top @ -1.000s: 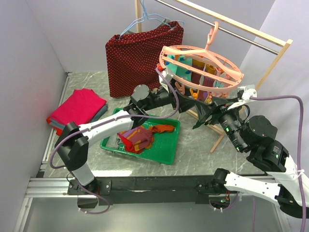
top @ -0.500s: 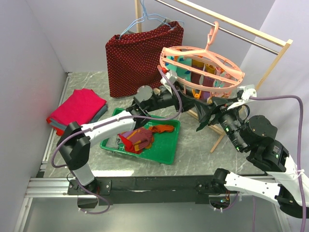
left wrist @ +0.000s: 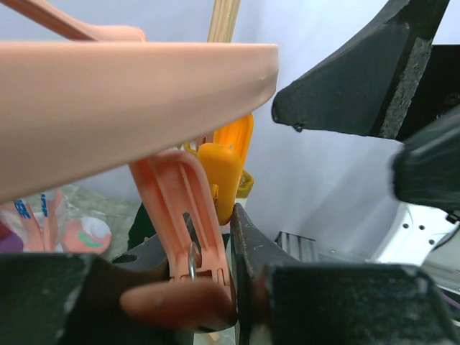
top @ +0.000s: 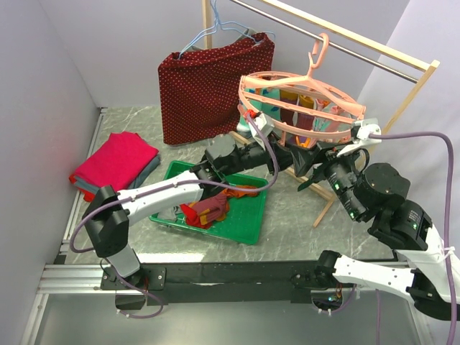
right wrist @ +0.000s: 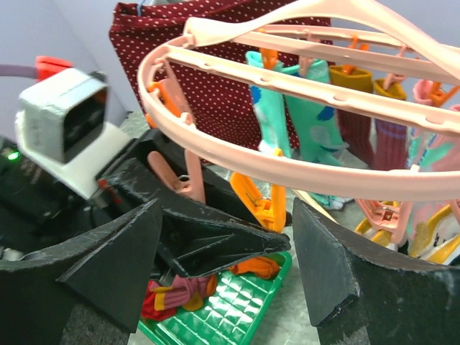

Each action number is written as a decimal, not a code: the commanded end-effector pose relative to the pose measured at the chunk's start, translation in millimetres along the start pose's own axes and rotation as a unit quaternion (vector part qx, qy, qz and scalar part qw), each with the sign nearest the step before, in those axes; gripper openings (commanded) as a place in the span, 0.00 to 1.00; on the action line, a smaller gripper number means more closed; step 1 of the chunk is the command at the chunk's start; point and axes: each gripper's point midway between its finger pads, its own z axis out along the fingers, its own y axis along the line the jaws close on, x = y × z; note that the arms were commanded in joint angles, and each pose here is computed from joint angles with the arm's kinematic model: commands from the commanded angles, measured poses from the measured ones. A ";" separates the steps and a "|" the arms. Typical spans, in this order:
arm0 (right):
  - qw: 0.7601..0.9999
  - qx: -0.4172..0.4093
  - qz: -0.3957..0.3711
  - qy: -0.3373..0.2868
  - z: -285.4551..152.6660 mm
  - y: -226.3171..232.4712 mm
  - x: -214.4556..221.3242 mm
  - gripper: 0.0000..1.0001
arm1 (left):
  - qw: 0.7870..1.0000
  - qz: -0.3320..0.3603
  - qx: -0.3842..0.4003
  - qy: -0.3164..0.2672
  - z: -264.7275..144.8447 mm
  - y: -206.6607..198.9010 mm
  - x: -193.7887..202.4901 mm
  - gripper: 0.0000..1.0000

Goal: Clip the socks to the hanger
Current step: Open the clamp at the hanger, then pick up the sock from the bin.

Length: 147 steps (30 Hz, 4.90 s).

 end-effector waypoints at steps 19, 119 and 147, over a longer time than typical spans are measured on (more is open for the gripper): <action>0.996 0.087 -0.030 -0.012 11.2 -23.8 -8.1 0.72 | 0.995 0.087 -0.015 -0.042 10.6 -32.1 -47.1 0.15; 0.998 0.062 0.020 -0.017 37.7 -42.0 28.3 0.00 | 0.528 -0.211 -0.810 0.144 -427.4 210.1 145.8 0.57; 0.997 0.065 0.023 -0.022 33.3 -45.2 25.5 0.00 | 0.533 -0.170 -0.811 0.171 -408.9 210.7 142.7 0.46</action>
